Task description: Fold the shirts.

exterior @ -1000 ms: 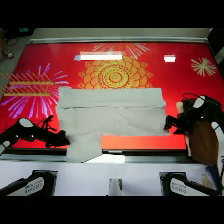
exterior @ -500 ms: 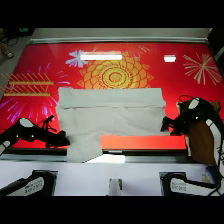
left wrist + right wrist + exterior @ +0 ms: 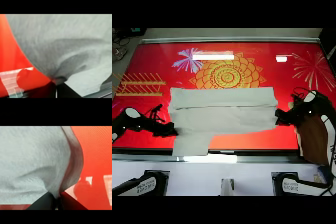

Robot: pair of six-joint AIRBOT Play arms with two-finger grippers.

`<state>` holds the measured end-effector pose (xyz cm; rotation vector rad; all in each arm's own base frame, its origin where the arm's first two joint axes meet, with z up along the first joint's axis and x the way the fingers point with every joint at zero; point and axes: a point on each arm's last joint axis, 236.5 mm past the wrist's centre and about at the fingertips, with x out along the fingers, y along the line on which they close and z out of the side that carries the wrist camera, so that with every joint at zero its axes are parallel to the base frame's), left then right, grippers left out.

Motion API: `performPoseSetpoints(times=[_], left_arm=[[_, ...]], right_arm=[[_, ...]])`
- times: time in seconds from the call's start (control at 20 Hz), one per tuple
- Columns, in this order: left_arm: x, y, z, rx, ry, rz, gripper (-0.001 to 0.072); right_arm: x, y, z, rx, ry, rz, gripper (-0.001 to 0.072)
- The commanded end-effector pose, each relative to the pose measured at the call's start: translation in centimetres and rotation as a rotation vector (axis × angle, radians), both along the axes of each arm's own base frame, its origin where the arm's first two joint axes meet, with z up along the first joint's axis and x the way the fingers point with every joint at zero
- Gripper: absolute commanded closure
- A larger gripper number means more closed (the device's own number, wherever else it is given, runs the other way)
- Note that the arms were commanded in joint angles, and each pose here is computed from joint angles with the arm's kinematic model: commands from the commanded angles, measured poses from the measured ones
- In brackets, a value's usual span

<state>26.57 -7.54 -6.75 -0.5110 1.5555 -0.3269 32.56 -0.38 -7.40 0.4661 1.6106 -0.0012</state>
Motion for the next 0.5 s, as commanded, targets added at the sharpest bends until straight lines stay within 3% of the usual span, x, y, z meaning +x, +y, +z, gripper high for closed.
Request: performPoseSetpoints(times=[0.0,0.15,0.45], left_arm=[[7.6,1.0,6.4,0.023,-0.199,0.055,0.067],[13.2,2.0,9.8,0.034,-0.295,0.077,0.067],[20.1,1.4,6.6,0.013,-0.232,0.094,0.0669]], right_arm=[[5.4,-0.4,4.5,-0.006,-0.181,-0.03,0.0682],[10.9,-1.9,7.5,-0.044,-0.346,-0.112,0.0683],[18.0,-1.8,4.9,-0.098,-0.383,-0.079,0.0682]])
